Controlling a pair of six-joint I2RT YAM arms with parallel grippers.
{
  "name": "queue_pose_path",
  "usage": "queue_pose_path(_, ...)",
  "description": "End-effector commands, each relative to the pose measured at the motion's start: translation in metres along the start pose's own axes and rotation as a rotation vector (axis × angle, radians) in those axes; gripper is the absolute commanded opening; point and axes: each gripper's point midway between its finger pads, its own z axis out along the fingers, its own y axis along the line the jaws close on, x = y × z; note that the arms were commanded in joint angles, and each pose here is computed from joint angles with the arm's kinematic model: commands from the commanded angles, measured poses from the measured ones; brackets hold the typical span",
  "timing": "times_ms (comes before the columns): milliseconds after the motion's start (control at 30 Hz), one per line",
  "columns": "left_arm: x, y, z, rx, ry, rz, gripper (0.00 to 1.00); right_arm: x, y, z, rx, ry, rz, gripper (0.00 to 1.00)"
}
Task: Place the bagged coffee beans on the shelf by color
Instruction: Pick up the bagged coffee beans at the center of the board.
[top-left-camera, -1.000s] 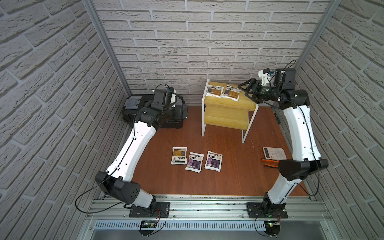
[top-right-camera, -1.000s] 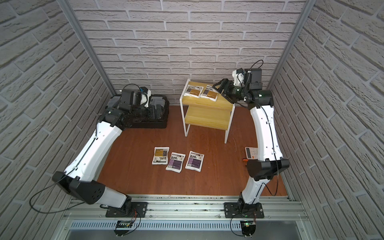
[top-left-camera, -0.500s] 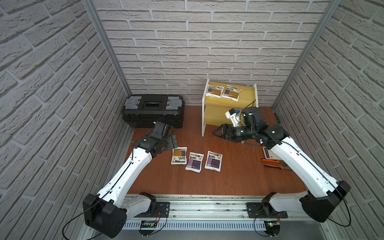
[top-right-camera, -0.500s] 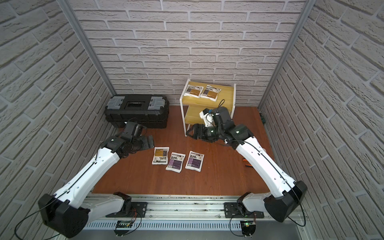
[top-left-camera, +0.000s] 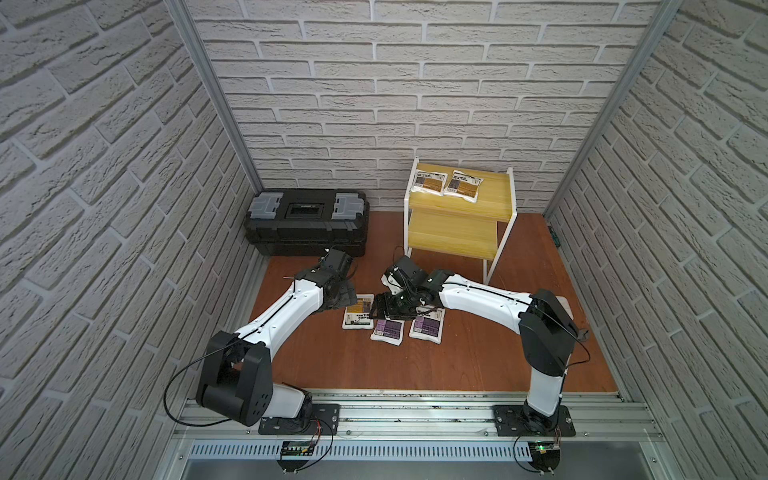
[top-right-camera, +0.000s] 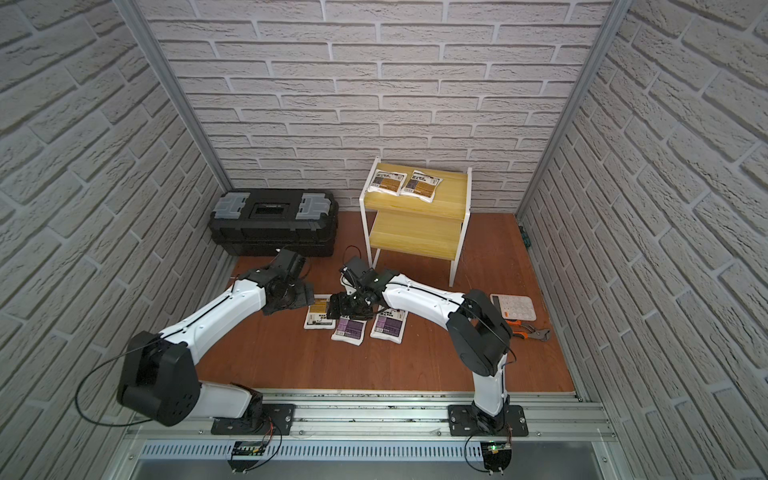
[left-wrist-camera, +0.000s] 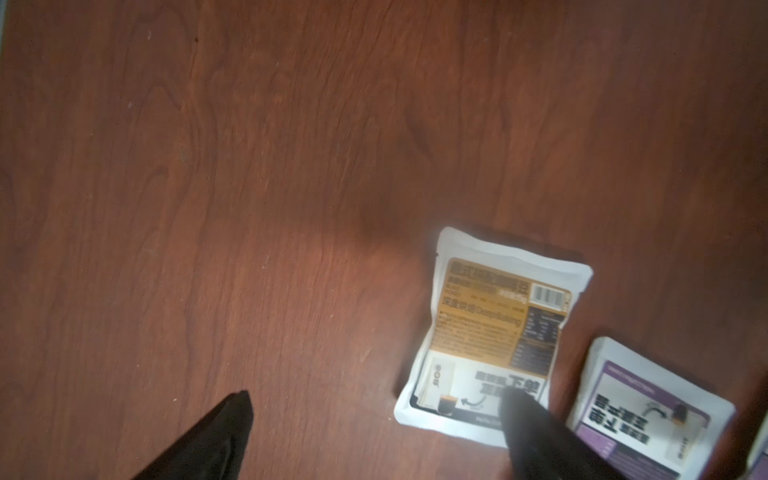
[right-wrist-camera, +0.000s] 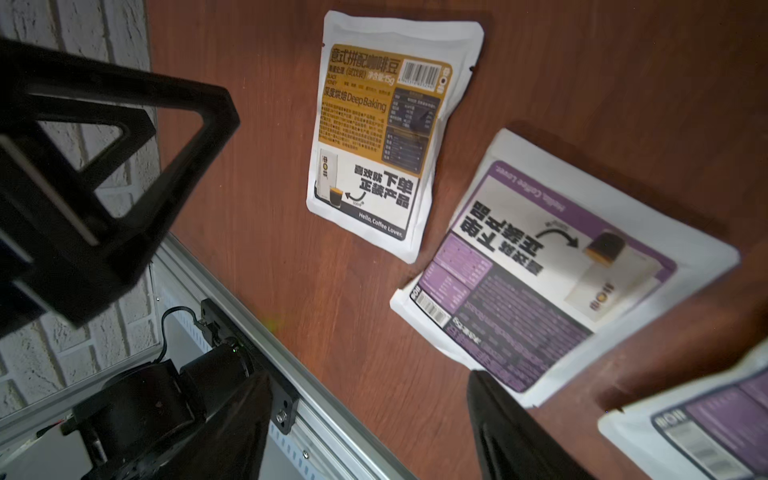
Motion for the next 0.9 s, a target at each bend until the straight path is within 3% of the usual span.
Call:
queue_pose_path(0,-0.006,0.002,0.012,0.006,-0.009,-0.014,0.99,-0.018,0.024,-0.002,-0.057,-0.062,-0.025,0.78)
queue_pose_path(500,0.007,0.005,0.051,0.033,0.065,-0.022,0.99,-0.009,0.01,0.037,-0.037,0.009,-0.006,0.77)
queue_pose_path(867,0.005,0.018,0.035,0.065,0.038,-0.112,0.98,-0.017,0.007,0.064,-0.003,0.057,-0.027,0.77)
